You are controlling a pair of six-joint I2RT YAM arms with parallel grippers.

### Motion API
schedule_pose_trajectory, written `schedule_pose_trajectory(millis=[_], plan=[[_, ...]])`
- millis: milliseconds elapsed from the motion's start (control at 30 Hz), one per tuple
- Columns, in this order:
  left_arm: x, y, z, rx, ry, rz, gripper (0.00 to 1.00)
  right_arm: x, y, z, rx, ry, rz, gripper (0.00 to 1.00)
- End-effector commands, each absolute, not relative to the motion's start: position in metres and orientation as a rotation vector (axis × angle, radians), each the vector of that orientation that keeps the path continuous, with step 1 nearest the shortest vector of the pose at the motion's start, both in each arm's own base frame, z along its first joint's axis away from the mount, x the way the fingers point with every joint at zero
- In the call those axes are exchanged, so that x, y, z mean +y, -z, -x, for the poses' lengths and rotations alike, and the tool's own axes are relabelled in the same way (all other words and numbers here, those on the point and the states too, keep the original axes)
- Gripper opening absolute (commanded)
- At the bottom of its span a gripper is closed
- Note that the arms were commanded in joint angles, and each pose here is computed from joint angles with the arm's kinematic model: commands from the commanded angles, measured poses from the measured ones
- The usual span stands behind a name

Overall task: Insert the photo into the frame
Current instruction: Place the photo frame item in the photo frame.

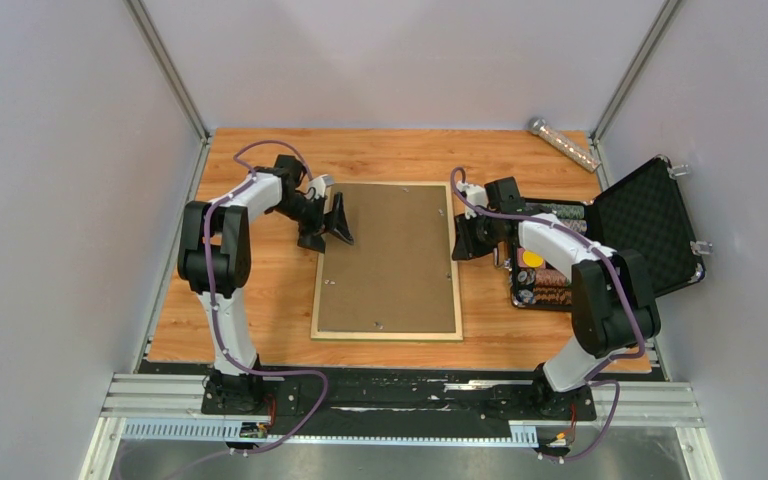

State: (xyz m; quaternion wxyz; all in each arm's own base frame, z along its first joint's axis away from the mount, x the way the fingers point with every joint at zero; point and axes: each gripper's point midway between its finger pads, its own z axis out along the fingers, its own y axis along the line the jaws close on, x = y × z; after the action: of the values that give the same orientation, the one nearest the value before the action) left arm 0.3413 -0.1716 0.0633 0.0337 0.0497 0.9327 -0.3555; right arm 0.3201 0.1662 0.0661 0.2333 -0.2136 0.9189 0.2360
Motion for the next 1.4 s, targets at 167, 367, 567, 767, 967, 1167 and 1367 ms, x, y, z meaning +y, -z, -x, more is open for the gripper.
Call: schedule_pose_trajectory(millis=[167,367,567,767,967,1167,1367], plan=[[-0.174,-0.091,-0.341,2.800,0.990,-0.318,1.00,0.169,-0.078,-0.331,2.479,-0.652,0.603,0.29],[-0.173,-0.095,-0.339,2.785,0.904,-0.348,1.00,0.166,-0.081,-0.331,2.469,-0.636,0.600,0.40],[-0.168,-0.103,-0.341,2.755,0.801,-0.363,1.00,0.167,-0.083,-0.331,2.464,-0.640,0.595,0.43],[-0.164,-0.110,-0.341,2.732,0.727,-0.395,1.00,0.168,-0.086,-0.331,2.454,-0.644,0.596,0.45],[-0.154,-0.116,-0.344,2.677,0.622,-0.458,1.00,0.170,-0.099,-0.335,2.402,-0.645,0.617,0.53],[-0.142,-0.115,-0.345,2.592,0.489,-0.569,1.00,0.177,-0.105,-0.341,2.362,-0.624,0.651,0.61],[-0.128,-0.104,-0.354,2.553,0.322,-0.590,1.00,0.179,-0.082,-0.333,2.419,-0.527,0.682,0.66]])
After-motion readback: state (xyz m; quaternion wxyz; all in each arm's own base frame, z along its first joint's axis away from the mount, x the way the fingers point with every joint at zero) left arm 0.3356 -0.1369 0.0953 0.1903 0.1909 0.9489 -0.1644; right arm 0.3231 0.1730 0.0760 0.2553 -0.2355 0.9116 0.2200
